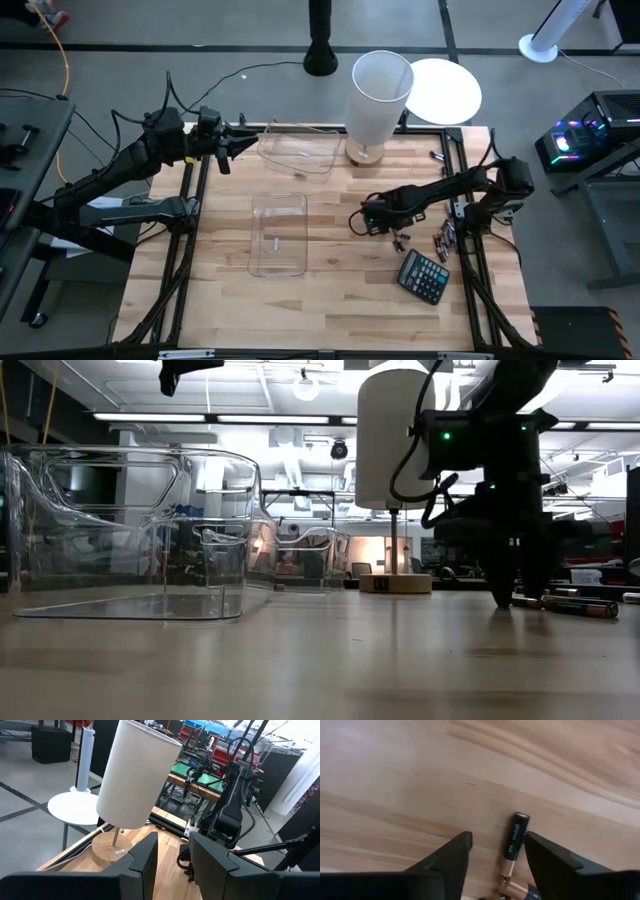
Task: Sort batteries
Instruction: Put the black battery into the top transparent bin
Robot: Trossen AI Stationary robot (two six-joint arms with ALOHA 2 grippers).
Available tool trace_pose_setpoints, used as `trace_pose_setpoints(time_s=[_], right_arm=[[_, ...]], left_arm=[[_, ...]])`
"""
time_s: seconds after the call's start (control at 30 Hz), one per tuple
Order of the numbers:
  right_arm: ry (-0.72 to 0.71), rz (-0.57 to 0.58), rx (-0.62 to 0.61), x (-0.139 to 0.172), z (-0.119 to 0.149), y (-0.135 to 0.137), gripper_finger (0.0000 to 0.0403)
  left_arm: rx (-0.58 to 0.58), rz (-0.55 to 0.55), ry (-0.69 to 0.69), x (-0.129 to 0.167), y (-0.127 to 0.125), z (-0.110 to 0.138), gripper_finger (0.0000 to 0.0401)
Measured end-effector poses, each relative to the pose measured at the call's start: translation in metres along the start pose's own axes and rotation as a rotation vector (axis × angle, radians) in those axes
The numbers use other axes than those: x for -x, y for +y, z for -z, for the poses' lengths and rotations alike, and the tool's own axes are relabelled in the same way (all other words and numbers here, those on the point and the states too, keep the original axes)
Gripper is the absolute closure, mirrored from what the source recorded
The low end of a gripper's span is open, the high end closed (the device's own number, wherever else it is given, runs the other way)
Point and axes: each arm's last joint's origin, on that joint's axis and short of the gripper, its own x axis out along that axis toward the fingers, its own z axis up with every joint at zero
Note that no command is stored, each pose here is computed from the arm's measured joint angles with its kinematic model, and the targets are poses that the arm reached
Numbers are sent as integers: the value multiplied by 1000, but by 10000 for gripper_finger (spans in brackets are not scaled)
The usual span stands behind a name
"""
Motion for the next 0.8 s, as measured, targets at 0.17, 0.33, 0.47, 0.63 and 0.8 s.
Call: trace_pose_setpoints(time_s=[0.17,0.33,0.47,0.63,0.8], right_arm=[[-58,-38,69,12,-5,9,367],[-287,-178,125,56,-41,32,376],[-542,-388,240,107,-78,62,395],[-850,-527,240,162,-132,75,377],[-863,-565,277,174,-171,76,344]], left_arm=[[8,0,0,0,0,0,295],[8,0,-1,0,0,0,295],[7,-3,-7,0,0,-1,295],[7,-3,-10,0,0,-1,295],[17,-3,-10,0,0,-1,295]])
